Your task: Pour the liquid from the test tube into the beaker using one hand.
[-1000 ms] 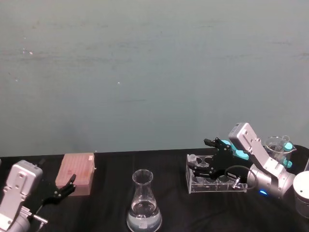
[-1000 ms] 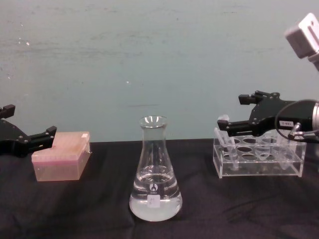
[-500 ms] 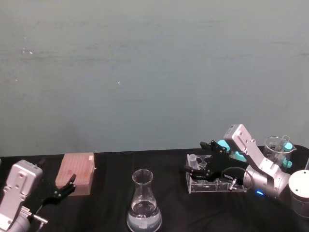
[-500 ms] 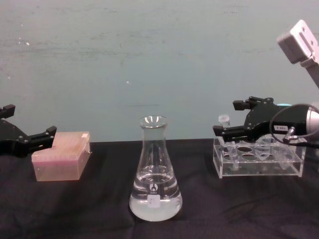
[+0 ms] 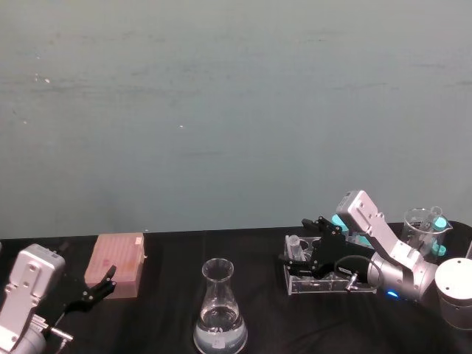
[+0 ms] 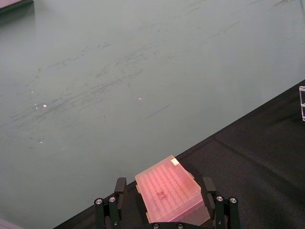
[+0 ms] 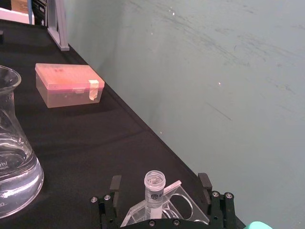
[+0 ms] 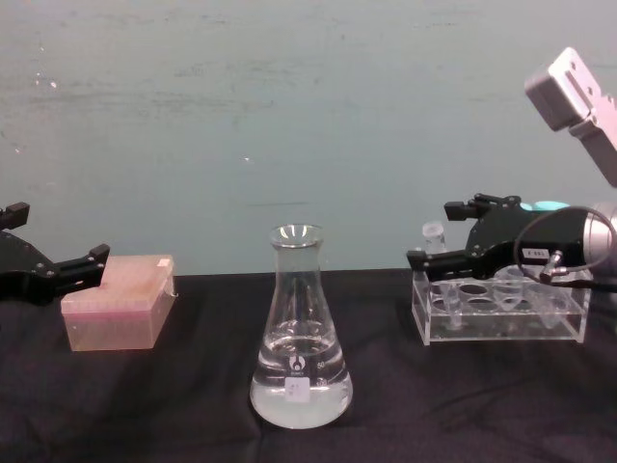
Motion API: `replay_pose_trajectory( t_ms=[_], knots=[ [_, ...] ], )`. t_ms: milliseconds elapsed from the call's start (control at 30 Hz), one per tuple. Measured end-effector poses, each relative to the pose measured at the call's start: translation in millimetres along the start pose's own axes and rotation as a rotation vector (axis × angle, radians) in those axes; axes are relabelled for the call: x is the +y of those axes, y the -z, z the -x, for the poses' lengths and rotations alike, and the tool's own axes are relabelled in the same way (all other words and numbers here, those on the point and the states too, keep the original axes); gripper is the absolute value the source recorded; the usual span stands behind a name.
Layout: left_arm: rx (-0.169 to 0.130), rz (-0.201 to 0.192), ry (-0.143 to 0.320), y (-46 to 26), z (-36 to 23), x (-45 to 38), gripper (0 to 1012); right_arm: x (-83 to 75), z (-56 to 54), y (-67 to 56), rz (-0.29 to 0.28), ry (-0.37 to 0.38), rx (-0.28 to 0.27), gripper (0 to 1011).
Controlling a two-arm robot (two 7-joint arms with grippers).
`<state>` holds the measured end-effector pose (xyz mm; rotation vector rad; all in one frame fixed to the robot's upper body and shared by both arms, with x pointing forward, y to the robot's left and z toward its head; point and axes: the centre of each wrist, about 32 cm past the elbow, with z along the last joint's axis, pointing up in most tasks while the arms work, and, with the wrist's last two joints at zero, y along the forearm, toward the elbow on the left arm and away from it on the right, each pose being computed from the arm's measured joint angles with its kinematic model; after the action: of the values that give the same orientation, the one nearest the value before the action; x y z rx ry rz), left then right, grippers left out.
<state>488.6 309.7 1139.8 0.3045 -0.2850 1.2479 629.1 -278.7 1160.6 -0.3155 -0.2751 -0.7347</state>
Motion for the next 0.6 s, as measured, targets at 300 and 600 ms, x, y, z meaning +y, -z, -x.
replay_pose_trajectory(
  t_ms=[300, 600],
  knots=[
    [0.000, 0.000, 0.000, 0.0, 0.0, 0.0, 1000, 3.8, -0.2, 2.6, 0.013, -0.007, 0.003, 1003],
    [0.000, 0.000, 0.000, 0.0, 0.0, 0.0, 1000, 7.2, 0.6, 5.2, 0.024, -0.011, 0.005, 1003]
  ],
)
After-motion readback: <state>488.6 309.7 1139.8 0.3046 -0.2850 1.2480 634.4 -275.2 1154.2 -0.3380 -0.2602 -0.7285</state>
